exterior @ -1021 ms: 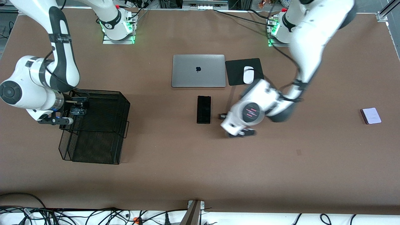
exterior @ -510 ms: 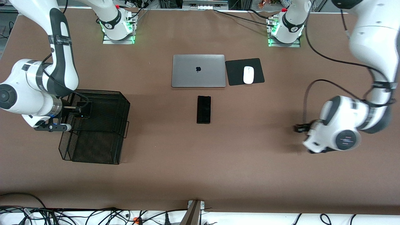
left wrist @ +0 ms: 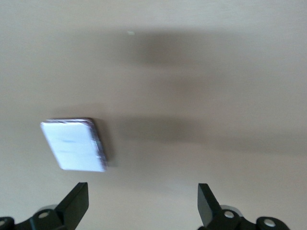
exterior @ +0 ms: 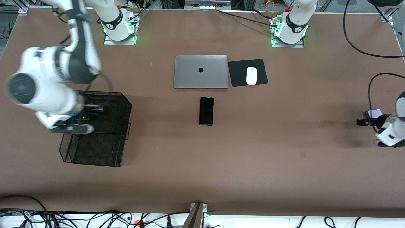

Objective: Place phones with both arms
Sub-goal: 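Release the flip phone into the basket while the left gripper reaches the white phone, then grasp the black phone with the right gripper while the left grasps the white phone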

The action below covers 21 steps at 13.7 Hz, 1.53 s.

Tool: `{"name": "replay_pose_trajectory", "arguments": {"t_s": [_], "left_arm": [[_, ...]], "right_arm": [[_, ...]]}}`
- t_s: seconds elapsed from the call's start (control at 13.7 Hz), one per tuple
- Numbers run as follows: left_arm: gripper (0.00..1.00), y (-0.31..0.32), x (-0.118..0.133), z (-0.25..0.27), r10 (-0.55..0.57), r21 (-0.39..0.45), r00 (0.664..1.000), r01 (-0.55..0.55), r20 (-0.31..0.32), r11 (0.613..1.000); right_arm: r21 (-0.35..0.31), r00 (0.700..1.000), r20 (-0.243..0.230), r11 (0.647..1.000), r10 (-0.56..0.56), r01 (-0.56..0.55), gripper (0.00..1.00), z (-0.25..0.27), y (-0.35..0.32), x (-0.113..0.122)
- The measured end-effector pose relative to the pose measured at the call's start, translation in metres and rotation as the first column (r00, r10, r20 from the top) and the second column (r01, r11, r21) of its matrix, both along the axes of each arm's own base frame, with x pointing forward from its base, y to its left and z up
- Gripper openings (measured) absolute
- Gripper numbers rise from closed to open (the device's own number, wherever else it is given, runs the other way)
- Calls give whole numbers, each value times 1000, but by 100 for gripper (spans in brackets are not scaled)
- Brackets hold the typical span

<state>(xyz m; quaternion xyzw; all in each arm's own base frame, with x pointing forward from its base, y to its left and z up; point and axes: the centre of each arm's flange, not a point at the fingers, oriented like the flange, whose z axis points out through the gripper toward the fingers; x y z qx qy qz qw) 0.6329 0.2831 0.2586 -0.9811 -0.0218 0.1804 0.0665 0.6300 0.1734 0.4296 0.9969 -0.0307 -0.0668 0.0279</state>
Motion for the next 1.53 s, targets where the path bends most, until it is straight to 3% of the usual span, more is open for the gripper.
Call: {"name": "replay_pose_trajectory", "arguments": {"t_s": [0.29, 0.58, 0.95, 1.53], "left_arm": [[100, 86, -45, -25, -42, -53, 992, 49, 115, 997], [100, 115, -79, -60, -44, -67, 969, 62, 243, 996], [100, 108, -81, -69, -52, -75, 962, 75, 269, 994], [100, 110, -86, -83, -39, -92, 962, 66, 270, 994]], "right_arm": [[1, 997, 9, 997, -80, 80, 100, -54, 160, -45], [43, 991, 41, 991, -129, 127, 100, -137, 275, -84], [91, 990, 83, 991, -110, 102, 100, -219, 345, -130], [108, 989, 135, 993, -59, 45, 100, -254, 370, -150]]}}
